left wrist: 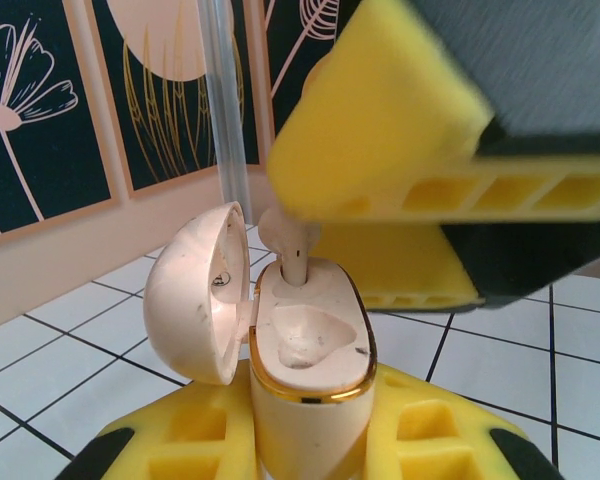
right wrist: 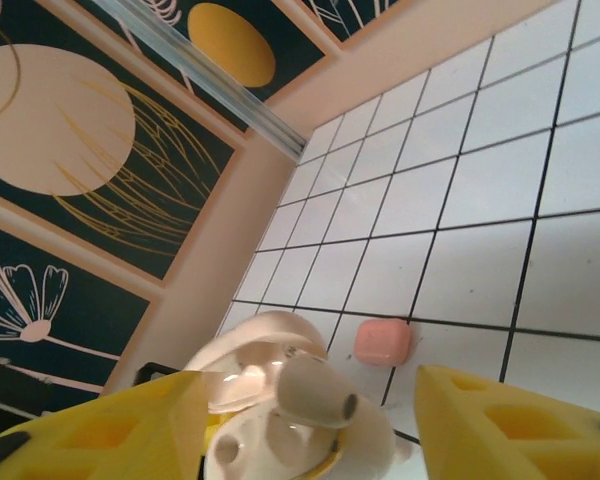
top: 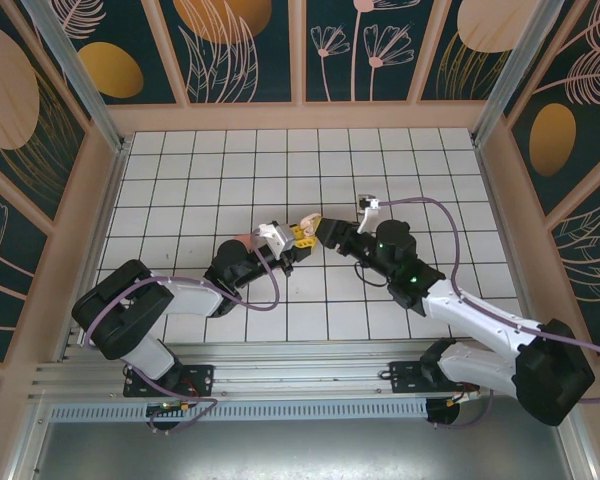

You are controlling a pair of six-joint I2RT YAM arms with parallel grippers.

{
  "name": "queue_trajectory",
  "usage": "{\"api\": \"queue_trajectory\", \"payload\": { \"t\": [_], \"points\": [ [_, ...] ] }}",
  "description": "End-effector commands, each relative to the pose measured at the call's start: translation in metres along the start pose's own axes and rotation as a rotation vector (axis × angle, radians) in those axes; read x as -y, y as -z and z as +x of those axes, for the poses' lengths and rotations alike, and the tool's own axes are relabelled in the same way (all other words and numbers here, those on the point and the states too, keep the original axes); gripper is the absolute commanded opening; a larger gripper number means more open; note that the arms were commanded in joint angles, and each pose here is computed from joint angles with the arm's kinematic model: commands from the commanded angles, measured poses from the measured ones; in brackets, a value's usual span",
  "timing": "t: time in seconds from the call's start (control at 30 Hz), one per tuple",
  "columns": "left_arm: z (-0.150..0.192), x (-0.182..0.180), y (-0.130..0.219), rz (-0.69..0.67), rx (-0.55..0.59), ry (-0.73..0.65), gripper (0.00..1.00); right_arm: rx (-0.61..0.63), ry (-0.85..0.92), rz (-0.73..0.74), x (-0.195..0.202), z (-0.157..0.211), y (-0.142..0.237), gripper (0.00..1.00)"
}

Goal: Insert wireless bluetooth earbuds into charging case

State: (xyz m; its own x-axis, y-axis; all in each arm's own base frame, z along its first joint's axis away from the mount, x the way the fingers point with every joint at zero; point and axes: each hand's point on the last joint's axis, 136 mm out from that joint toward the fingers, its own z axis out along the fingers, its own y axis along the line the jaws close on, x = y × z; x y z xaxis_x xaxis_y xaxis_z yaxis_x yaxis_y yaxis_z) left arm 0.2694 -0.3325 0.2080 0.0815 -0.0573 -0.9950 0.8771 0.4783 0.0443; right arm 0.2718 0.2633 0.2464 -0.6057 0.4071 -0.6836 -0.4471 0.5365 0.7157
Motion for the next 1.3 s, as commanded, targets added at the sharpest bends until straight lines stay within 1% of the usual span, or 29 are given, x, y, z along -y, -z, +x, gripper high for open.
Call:
{"api": "queue_trajectory", "payload": {
  "t": [0.0, 0.17, 0.27, 0.37, 0.43, 0.47, 0.57, 0.77, 0.97, 1.1, 1.27],
  "points": [
    [-0.018, 0.002, 0.000, 0.007, 0.054, -0.026, 0.13, 0.043, 0.049, -0.045, -0.021, -0.021, 0.009, 0.62],
    [-0.017, 0.003, 0.000, 0.014, 0.050, -0.025, 0.13, 0.042, 0.069, -0.046, -0.024, -0.027, 0.016, 0.66],
    [-0.017, 0.005, 0.000, 0.025, 0.048, -0.024, 0.13, 0.036, 0.086, -0.045, -0.026, -0.036, 0.020, 0.67],
    [-0.018, 0.008, 0.000, 0.041, 0.050, -0.026, 0.13, -0.002, 0.100, -0.048, -0.022, -0.044, 0.022, 0.66],
    [-0.018, 0.009, 0.001, 0.048, 0.050, -0.027, 0.13, -0.052, 0.101, -0.085, -0.025, -0.042, 0.022, 0.63],
    [-0.018, 0.010, 0.001, 0.052, 0.050, -0.026, 0.13, -0.059, 0.091, -0.081, -0.018, -0.048, 0.024, 0.60],
    [-0.020, 0.011, 0.000, 0.057, 0.053, -0.028, 0.13, -0.128, 0.070, -0.115, -0.014, -0.047, 0.022, 0.48],
    [-0.022, 0.011, 0.000, 0.060, 0.058, -0.029, 0.13, -0.215, 0.046, -0.144, -0.009, -0.035, 0.013, 0.35],
    [-0.024, 0.011, 0.000, 0.061, 0.062, -0.033, 0.13, -0.264, 0.022, -0.169, -0.007, -0.024, 0.008, 0.34],
    [-0.023, 0.011, 0.000, 0.061, 0.061, -0.033, 0.13, -0.265, 0.019, -0.188, -0.010, -0.024, 0.008, 0.33],
    [-0.024, 0.010, 0.000, 0.055, 0.061, -0.035, 0.13, -0.279, 0.010, -0.199, -0.011, -0.021, 0.009, 0.26]
  ]
}}
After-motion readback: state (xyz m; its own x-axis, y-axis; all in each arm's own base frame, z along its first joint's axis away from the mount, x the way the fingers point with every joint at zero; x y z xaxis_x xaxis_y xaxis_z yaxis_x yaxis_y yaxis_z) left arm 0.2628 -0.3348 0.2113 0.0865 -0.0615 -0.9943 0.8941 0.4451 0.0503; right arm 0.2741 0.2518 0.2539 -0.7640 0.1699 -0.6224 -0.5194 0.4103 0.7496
